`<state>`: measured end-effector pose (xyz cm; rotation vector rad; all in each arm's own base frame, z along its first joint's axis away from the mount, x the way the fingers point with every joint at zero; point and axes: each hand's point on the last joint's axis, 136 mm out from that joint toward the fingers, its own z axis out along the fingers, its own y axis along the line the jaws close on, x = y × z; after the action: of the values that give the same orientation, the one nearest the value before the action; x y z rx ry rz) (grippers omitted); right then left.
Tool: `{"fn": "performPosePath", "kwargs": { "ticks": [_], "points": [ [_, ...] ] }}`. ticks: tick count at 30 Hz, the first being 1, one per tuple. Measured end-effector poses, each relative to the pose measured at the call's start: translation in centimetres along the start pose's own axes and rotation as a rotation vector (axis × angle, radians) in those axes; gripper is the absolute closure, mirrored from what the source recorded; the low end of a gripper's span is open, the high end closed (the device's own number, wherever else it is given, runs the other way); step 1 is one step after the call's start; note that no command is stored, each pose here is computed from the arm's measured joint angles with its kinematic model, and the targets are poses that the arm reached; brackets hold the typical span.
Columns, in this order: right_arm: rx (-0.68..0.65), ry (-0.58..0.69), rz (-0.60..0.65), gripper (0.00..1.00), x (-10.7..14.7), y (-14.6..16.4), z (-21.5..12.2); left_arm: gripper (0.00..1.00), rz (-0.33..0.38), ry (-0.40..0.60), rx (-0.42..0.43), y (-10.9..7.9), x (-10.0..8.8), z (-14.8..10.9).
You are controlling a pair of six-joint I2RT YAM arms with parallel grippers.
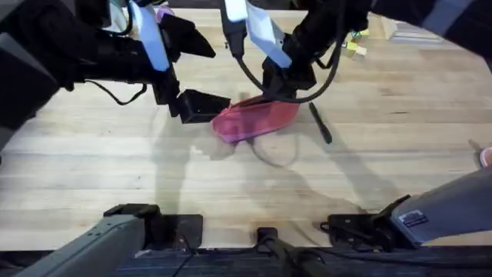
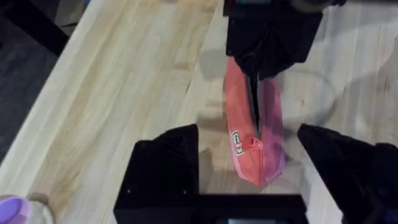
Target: Unzip the bag, pick up the pens from the table one at a time and place them inside, then zip the bag closed.
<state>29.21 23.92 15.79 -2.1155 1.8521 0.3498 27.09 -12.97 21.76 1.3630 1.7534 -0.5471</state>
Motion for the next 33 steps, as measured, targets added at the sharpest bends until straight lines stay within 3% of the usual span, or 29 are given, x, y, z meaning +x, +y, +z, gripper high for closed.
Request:
{"fn": "performPosePath", "kwargs": {
  "ticks": [9,25,27,32,33],
  "points": [
    [-0.057,0.027,0.01,0.971,0.8,0.0,2.1,0.007,0.041,-0.005,-0.039,-0.3,-0.9,-1.0],
    [-0.138,0.065,0.04,0.949,2.1,0.1,5.6,0.008,0.031,0.0,-0.031,-0.6,-0.7,-1.0],
    [-0.138,0.064,0.039,0.79,2.1,0.1,5.6,0.008,0.03,0.0,-0.031,-0.6,-0.7,-1.0],
    [-0.137,0.063,0.036,0.067,2.1,0.0,5.6,0.007,0.031,0.0,-0.031,-0.6,-0.7,-1.0],
    [-0.137,0.063,0.031,0.022,2.1,0.0,5.6,0.007,0.03,0.0,-0.031,-0.6,-0.7,-1.0]
  ]
}}
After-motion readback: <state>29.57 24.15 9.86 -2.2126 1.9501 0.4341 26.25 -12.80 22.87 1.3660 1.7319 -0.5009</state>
